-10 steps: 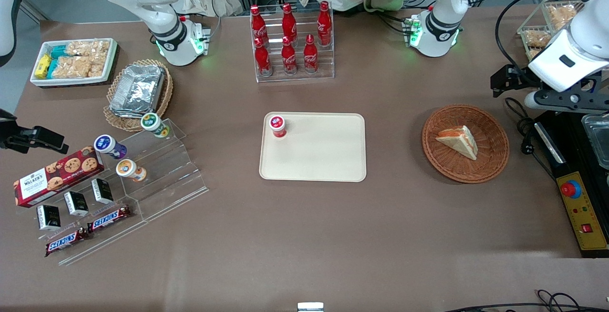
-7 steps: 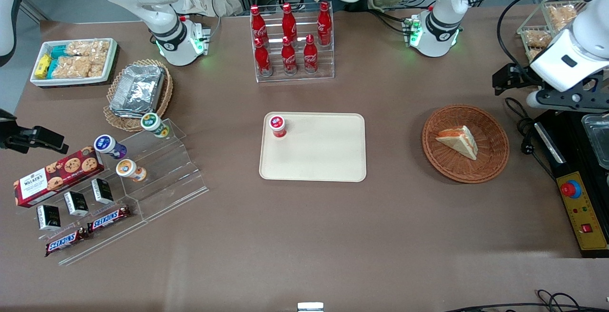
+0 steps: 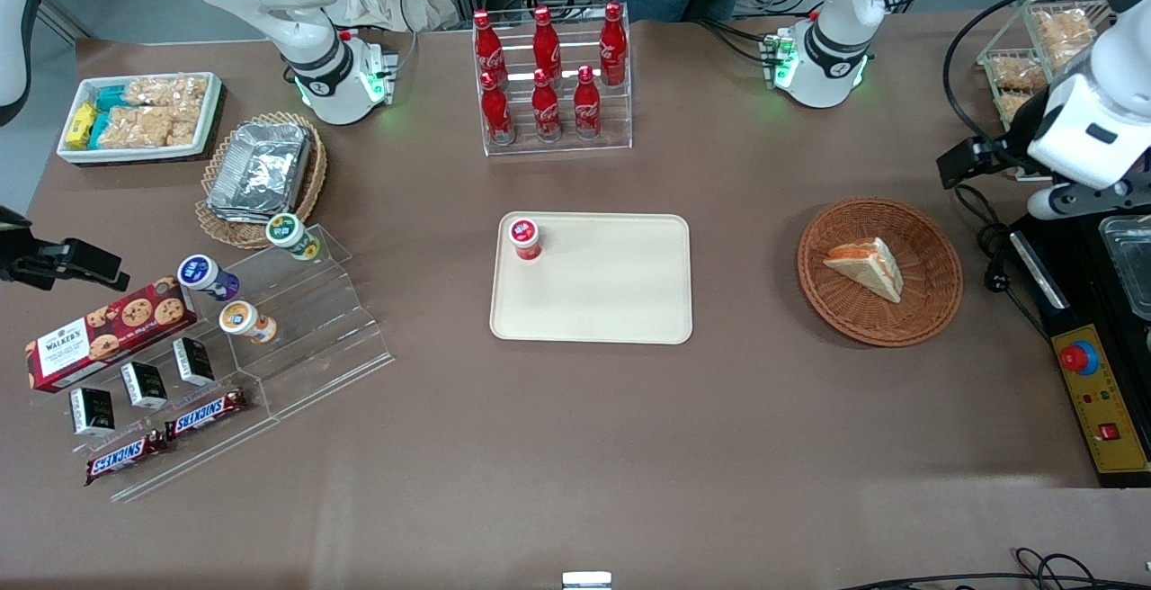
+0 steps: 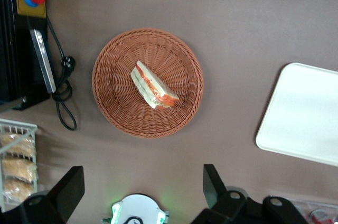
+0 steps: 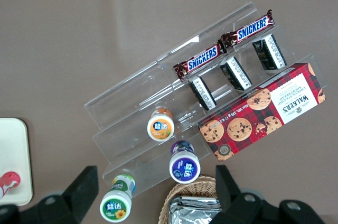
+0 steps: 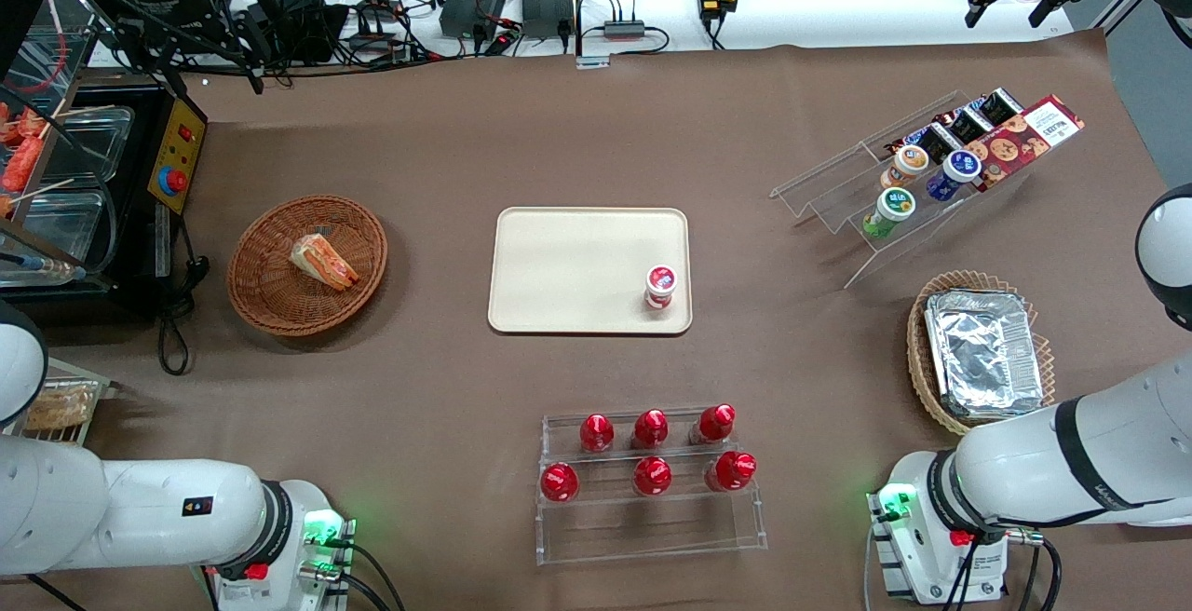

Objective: Place sandwich from basket to tray
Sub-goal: 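Move the left gripper over the sandwich in the wicker basket, then lower the left gripper and grasp the wrapped sandwich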

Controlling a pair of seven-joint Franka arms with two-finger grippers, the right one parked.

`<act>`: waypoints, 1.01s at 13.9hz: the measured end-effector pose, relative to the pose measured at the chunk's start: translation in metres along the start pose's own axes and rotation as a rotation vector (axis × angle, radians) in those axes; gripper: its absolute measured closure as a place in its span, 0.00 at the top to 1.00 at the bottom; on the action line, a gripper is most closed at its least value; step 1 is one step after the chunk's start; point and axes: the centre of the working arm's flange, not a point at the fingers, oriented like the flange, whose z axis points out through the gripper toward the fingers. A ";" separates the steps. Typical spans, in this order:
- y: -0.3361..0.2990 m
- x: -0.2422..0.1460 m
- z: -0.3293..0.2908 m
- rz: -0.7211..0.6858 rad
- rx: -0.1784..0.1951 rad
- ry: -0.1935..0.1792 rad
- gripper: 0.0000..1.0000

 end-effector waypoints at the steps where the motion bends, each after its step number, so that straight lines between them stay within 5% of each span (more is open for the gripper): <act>1: 0.002 0.004 0.013 -0.038 0.001 -0.002 1.00; 9: 0.015 0.023 0.193 -0.306 -0.022 0.033 1.00; 14: 0.017 0.023 0.270 -0.404 -0.009 0.013 1.00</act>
